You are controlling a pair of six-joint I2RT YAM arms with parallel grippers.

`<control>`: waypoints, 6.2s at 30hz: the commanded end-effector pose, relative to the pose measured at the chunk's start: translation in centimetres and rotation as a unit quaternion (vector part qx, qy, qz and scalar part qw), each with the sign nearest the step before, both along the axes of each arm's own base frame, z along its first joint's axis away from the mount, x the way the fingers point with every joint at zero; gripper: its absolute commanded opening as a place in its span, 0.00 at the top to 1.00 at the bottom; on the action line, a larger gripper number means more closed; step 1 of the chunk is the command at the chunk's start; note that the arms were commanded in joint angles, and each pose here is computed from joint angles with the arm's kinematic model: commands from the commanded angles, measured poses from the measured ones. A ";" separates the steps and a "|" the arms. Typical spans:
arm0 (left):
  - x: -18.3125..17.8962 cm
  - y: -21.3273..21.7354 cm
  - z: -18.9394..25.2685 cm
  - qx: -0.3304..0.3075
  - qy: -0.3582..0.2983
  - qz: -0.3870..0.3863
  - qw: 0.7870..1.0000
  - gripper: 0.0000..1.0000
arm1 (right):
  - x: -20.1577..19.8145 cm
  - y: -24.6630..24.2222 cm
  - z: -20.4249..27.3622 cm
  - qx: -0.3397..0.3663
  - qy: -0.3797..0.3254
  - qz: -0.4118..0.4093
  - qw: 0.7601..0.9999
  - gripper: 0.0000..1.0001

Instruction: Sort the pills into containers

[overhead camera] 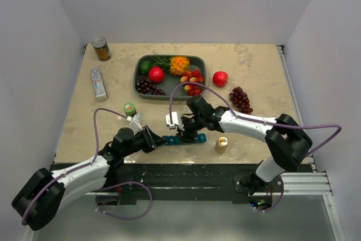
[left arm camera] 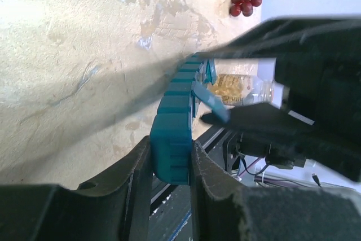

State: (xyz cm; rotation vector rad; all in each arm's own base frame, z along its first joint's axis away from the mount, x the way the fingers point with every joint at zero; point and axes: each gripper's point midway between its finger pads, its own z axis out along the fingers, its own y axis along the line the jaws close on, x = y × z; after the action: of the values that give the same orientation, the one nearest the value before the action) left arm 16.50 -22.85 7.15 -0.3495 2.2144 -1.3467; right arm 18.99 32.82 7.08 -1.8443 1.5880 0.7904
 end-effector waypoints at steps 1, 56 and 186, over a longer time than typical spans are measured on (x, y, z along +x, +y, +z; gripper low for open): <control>-3.0 2.0 -5.3 0.051 0.038 -0.017 0.998 1.00 | 3.7 0.2 4.0 0.044 -0.050 -0.049 0.997 0.40; 0.4 3.7 0.2 0.177 -0.084 -0.034 0.980 0.21 | 4.8 -12.1 15.7 0.052 -0.066 -0.136 0.987 0.01; 0.6 -26.6 3.4 0.273 -0.560 -0.407 0.668 0.15 | 10.7 -20.4 13.9 0.138 -0.031 -0.348 0.927 0.01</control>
State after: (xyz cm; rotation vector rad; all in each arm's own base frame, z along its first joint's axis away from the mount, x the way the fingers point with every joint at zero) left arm 16.36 -47.35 9.25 1.4532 1.5229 -0.7488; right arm 29.55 12.17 20.19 -0.9859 1.8419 0.5507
